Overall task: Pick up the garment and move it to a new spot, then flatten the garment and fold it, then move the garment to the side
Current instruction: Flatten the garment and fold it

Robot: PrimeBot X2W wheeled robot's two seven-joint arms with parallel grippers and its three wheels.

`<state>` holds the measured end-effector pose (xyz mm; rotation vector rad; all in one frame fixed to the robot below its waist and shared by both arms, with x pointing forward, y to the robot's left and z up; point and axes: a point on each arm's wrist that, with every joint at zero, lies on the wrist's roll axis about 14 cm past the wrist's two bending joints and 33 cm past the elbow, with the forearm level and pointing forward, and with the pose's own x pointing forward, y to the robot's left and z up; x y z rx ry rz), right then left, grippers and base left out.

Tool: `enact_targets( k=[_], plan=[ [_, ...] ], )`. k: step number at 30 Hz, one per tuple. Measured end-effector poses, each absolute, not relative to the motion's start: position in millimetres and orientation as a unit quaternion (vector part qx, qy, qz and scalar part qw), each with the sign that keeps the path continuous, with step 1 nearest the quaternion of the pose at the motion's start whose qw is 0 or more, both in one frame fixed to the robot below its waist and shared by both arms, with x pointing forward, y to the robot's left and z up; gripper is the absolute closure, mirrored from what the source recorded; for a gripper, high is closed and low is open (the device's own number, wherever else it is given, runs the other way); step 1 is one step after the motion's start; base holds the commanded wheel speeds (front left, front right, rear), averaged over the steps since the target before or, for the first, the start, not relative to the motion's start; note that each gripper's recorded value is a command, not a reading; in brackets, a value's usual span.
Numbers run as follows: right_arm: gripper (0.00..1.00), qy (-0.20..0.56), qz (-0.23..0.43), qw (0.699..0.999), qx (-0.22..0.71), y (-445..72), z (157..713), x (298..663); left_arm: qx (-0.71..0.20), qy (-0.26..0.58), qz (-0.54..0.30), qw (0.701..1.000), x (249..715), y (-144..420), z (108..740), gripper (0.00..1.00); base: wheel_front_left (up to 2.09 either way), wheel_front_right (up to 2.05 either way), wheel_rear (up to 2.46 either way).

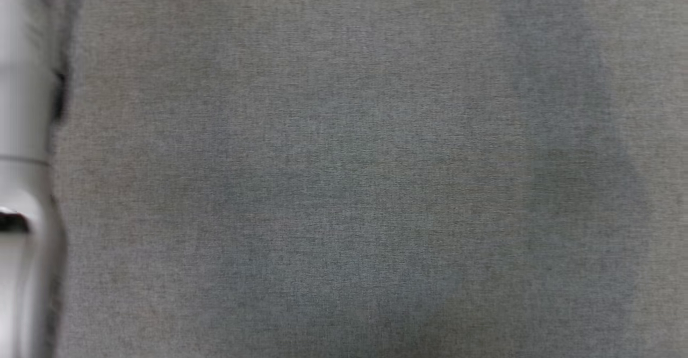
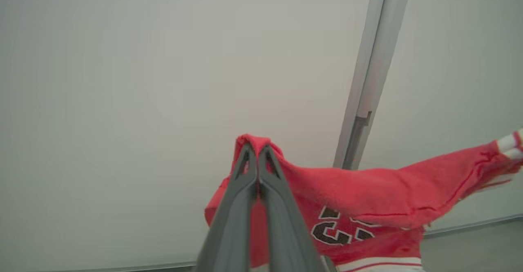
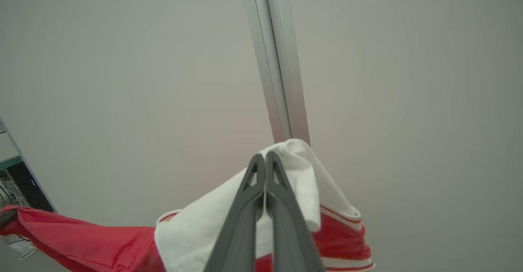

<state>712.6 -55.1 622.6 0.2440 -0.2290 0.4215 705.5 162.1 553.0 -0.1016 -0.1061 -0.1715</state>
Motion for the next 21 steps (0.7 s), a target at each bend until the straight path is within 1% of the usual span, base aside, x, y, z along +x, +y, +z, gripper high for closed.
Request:
enact_targets(
  k=[3,5,8,10,12,15,21],
  plan=[
    [1.0,-0.085,0.215,0.963,0.137,-60.6,578.1,689.1,-0.073,-0.018,-0.094,0.993,685.3,150.3,513.4,1.0,0.0,0.0,0.0],
    [1.0,-0.066,0.214,0.961,0.16,-70.3,550.8,667.0,-0.079,0.006,-0.096,0.992,665.8,148.9,489.7,1.0,0.0,0.0,0.0],
    [1.0,-0.008,0.201,0.96,0.197,-88.1,495.8,617.7,-0.109,0.064,-0.093,0.988,616.8,148.7,440.2,1.0,0.0,0.0,0.0],
    [1.0,0.026,0.187,0.959,0.21,-104.2,470.9,582.7,-0.122,0.089,-0.094,0.984,583.8,148.1,421.9,1.0,0.0,0.0,0.0],
    [1.0,0.039,0.168,0.96,0.22,-122.5,460.3,554.6,-0.124,0.095,-0.093,0.983,559.6,154.6,418.2,1.0,0.0,0.0,0.0],
    [1.0,0.083,0.141,0.955,0.247,-134.7,435.8,501.1,-0.144,0.134,-0.084,0.977,502.7,156.9,394.6,1.0,0.0,0.0,0.0],
    [1.0,0.078,0.107,0.953,0.271,-156.3,450.6,431.0,-0.201,0.146,-0.047,0.968,415.7,156.1,396.6,1.0,0.0,0.0,0.0]
  ],
)
